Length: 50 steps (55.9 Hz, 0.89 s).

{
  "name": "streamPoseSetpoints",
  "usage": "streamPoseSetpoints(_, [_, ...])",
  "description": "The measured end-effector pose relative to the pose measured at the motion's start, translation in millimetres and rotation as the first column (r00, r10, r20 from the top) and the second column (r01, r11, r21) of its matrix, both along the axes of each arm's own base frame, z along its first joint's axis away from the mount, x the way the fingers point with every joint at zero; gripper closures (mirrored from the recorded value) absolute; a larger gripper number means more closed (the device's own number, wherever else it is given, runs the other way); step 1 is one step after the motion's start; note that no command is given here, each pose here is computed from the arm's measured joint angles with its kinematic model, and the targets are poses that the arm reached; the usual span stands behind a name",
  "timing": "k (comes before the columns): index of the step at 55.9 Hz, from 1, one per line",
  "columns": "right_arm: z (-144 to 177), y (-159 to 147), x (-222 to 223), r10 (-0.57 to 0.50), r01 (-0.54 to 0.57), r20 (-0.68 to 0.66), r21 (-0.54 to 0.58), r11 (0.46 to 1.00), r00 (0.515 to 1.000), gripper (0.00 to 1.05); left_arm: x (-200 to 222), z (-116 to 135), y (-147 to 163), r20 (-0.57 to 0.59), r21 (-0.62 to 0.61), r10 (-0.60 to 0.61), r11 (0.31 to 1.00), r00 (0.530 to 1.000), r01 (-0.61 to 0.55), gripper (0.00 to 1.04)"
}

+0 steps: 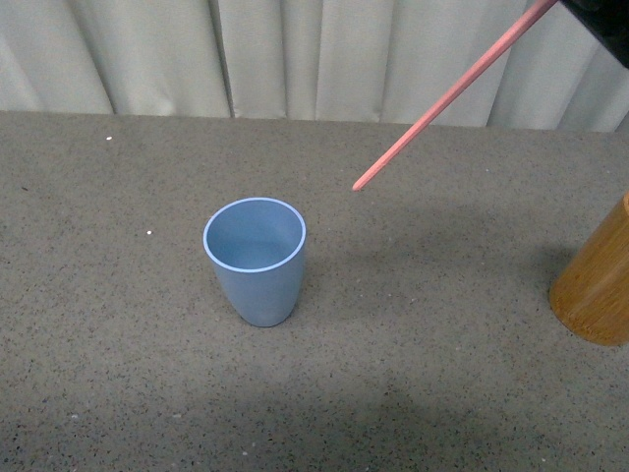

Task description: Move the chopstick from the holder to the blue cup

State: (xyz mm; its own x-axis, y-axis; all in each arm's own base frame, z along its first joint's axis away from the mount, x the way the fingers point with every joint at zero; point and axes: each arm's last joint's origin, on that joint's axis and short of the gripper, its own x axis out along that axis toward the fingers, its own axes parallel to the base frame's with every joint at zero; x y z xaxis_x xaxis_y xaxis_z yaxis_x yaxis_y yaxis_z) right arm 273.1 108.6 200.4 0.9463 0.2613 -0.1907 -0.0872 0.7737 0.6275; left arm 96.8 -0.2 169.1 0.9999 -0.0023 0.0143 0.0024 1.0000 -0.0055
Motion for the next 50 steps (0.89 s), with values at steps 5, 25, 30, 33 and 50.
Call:
streamPoseSetpoints(5, [-5.0, 3.7, 0.6, 0.021, -0.021, -0.009, 0.014, 1.0, 1.0, 1.03, 0.0, 0.0, 0.0, 0.0, 0.0, 0.0, 1.0, 1.0, 0.0, 0.07])
streamPoseSetpoints(25, [-25.6, 14.3, 4.6, 0.074, -0.073, -0.055, 0.032, 0.997, 0.996, 1.03, 0.0, 0.0, 0.0, 0.0, 0.0, 0.0, 1.0, 1.0, 0.0, 0.07])
streamPoseSetpoints(30, [-33.9, 17.9, 5.5, 0.084, -0.082, -0.08, 0.032, 0.996, 0.993, 1.03, 0.0, 0.0, 0.0, 0.0, 0.0, 0.0, 1.0, 1.0, 0.0, 0.07])
streamPoseSetpoints(33, [-36.5, 19.1, 5.8, 0.091, -0.088, -0.086, 0.033, 0.996, 0.992, 1.03, 0.0, 0.0, 0.0, 0.0, 0.0, 0.0, 1.0, 1.0, 0.0, 0.07])
streamPoseSetpoints(50, [-41.9, 21.9, 6.7, 0.095, -0.093, -0.104, 0.027, 0.995, 0.99, 1.03, 0.0, 0.0, 0.0, 0.0, 0.0, 0.0, 1.0, 1.0, 0.0, 0.07])
